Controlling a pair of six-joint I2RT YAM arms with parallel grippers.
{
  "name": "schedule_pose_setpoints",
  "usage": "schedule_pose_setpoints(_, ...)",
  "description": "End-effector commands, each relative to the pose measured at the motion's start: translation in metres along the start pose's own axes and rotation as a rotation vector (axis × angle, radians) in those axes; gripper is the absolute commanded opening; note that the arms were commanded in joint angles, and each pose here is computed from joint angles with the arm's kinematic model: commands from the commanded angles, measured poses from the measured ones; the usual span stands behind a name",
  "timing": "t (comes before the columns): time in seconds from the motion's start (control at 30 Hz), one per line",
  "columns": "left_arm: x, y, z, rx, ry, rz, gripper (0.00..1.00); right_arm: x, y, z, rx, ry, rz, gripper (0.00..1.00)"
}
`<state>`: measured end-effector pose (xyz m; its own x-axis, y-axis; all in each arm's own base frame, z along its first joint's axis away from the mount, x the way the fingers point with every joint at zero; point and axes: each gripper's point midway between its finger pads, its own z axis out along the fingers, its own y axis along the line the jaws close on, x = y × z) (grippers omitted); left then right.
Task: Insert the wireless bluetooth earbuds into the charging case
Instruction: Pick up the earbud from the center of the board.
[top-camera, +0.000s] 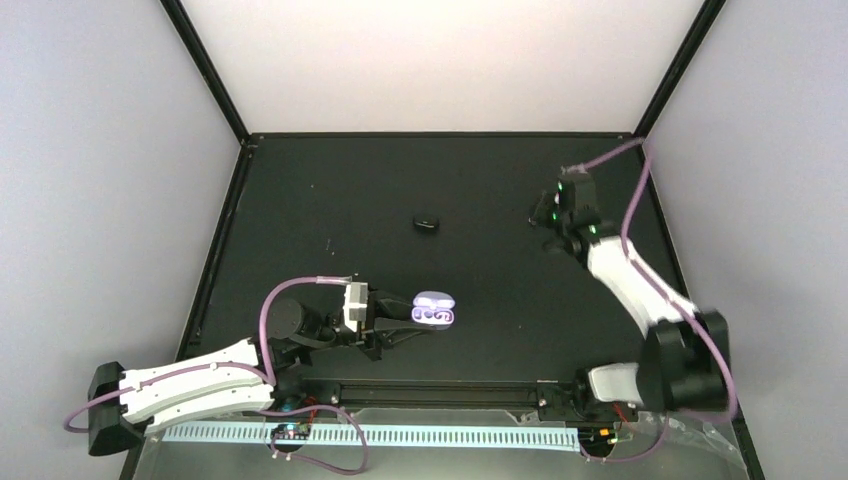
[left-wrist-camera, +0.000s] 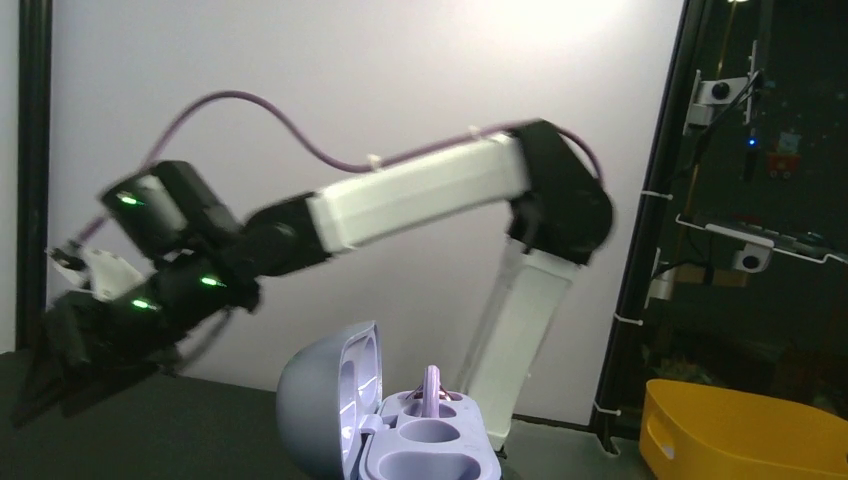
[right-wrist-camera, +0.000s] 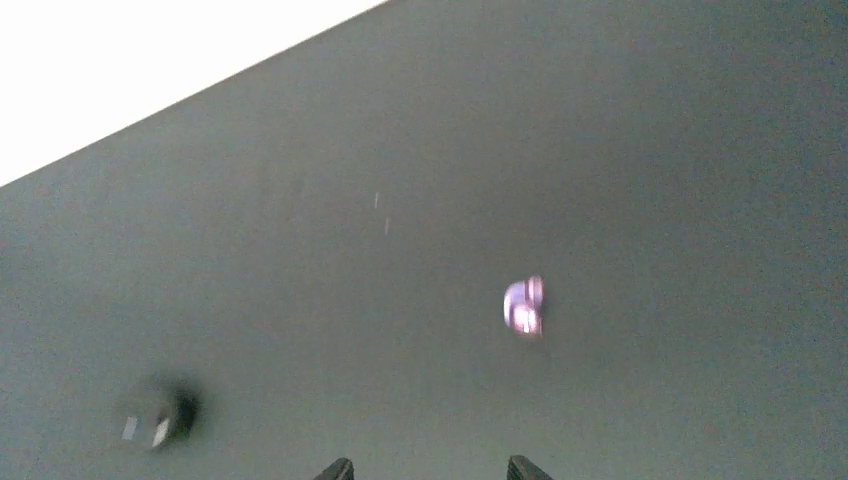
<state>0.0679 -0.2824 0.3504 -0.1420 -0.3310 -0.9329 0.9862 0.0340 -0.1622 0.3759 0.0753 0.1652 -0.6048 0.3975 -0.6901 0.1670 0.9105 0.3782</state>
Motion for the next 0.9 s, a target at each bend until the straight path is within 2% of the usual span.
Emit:
schedule_pose_setpoints(0.0, -0.007, 0.004, -0.008, -0.045, -0.026, 0.034, 0.01, -0.054, -0.004, 0.058, 0.104, -0.062, -0.058, 0.39)
schedule_pose_setpoints(0.2, -0.001, 0.011, -0.012, -0.088, 0.001, 0.084, 0.02, -0.056, -0.022, 0.117, 0.212, 0.037, -0.111, 0.39)
schedule_pose_setpoints(0.4, 0.0, 0.014, -0.015, -0.107, -0.001, 0.104, 0.02, -0.047, -0.038, 0.148, 0.238, 0.11, -0.086, 0.39)
schedule_pose_setpoints(0.87, 0.007, 0.015, -0.013, -0.103, 0.023, 0.118, 0.02, 0.004, -0.049, 0.162, 0.237, 0.261, 0.01, 0.35)
